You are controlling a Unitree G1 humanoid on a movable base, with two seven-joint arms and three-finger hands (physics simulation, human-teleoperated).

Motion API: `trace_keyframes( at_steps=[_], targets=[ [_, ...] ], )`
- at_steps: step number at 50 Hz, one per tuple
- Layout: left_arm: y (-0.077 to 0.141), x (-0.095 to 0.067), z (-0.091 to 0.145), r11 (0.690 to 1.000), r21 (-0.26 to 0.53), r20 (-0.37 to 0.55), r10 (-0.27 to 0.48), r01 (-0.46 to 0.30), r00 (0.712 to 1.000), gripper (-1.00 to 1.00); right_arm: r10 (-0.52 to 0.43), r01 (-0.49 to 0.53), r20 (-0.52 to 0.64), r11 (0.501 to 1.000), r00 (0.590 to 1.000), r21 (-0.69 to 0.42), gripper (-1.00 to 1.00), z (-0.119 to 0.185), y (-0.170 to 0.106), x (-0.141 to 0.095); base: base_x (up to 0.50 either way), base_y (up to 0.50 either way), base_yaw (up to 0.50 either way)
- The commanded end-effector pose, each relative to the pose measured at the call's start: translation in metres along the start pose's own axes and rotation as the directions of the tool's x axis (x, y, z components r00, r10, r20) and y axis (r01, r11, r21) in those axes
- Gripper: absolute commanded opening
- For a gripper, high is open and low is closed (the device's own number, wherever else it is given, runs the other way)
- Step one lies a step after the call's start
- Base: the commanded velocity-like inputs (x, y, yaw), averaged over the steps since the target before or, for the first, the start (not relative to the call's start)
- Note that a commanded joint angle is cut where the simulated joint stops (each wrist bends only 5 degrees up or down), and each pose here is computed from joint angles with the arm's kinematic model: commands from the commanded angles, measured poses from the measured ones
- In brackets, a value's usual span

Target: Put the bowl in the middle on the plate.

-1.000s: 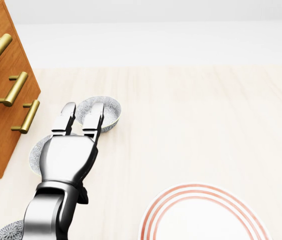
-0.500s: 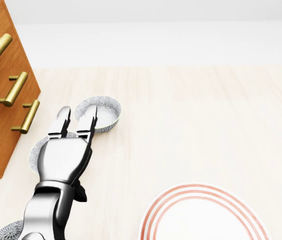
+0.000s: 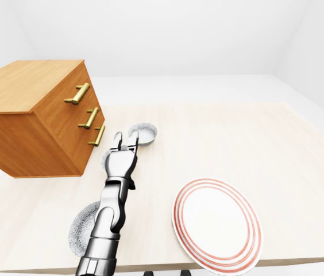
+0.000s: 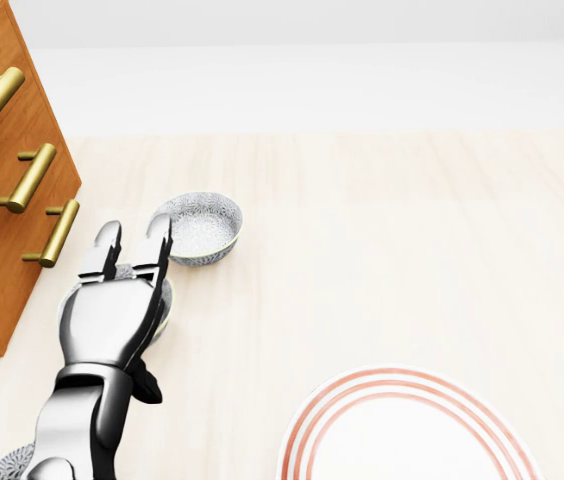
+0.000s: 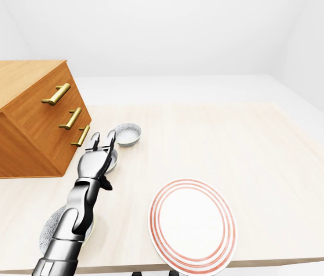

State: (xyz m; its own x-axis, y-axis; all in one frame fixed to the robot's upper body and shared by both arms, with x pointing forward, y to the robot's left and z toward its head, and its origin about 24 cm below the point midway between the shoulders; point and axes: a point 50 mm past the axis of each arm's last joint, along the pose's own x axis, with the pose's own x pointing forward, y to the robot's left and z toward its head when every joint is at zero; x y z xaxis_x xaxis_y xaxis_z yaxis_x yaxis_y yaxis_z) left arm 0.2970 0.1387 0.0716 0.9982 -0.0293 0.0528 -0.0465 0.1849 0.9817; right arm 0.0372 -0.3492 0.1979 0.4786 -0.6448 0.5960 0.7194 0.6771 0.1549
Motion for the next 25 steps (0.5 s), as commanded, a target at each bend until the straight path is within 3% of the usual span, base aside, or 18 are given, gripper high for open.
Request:
trace_keyframes(
  at_steps=[1, 25],
  targets=[
    [-0.002, 0.002, -0.006, 1.000, -0.003, -0.013, 0.001, -0.002, 1.000, 1.00, 0.001, -0.001, 0.002, 1.000, 1.000, -0.001, 1.00, 0.001, 0.000, 0.000, 0.00, 0.00, 0.00],
    [-0.029, 0.015, -0.022, 0.997, -0.059, -0.072, -0.055, 0.050, 0.996, 1.00, 0.001, -0.001, -0.004, 1.000, 1.000, -0.001, 1.00, -0.001, 0.000, 0.000, 0.00, 0.00, 0.00]
  ],
)
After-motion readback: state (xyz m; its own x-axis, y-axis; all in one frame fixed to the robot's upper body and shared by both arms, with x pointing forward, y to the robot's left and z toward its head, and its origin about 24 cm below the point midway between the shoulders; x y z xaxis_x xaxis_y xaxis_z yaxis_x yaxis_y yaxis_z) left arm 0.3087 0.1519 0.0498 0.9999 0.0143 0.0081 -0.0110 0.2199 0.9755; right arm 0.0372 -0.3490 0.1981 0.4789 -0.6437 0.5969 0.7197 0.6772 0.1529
